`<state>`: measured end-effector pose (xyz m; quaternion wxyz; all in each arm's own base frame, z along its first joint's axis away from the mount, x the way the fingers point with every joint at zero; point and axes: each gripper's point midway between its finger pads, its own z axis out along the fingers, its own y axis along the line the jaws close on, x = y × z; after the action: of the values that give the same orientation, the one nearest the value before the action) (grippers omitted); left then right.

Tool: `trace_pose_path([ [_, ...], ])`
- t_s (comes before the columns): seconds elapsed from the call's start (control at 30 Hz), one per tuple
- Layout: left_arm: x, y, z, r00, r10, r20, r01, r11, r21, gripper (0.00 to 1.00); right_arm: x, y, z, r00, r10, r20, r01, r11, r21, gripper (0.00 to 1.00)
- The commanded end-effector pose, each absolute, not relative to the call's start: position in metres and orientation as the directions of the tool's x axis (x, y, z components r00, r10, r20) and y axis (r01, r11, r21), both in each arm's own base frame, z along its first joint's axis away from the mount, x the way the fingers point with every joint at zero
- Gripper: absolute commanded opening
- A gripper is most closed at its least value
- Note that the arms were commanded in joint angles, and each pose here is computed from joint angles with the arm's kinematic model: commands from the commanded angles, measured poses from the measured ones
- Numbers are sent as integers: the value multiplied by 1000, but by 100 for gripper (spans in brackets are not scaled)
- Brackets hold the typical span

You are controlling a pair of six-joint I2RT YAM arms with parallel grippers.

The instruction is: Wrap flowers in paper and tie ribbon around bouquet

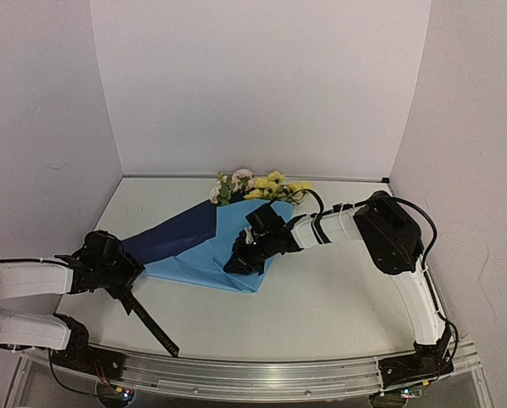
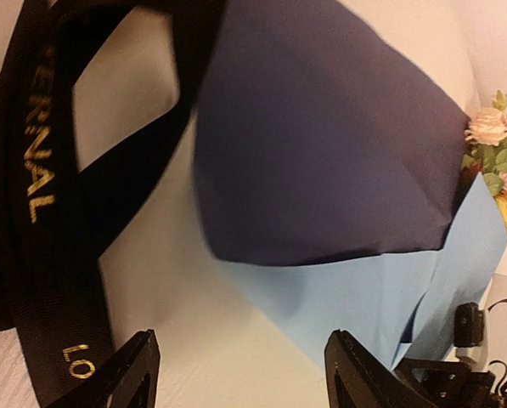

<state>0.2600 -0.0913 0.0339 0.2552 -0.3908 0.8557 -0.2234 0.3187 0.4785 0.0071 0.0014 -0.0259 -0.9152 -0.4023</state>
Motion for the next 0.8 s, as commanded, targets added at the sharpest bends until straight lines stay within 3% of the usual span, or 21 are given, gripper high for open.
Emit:
trace_pose_path([
  [0.0, 269, -101, 34, -524, -829, -198, -553, 507, -661, 69, 292, 429, -83, -984, 117, 134, 171, 836, 521, 6],
  [0.5, 286, -85, 5, -414, -877, -242, -601, 463, -651, 61, 293, 429, -83, -983, 124, 133, 176, 835, 521, 6],
  [0.77, 301, -91, 24, -425, -859, -286, -459, 476, -750, 66, 293, 430, -82, -983, 124, 131, 175, 835, 522, 7],
])
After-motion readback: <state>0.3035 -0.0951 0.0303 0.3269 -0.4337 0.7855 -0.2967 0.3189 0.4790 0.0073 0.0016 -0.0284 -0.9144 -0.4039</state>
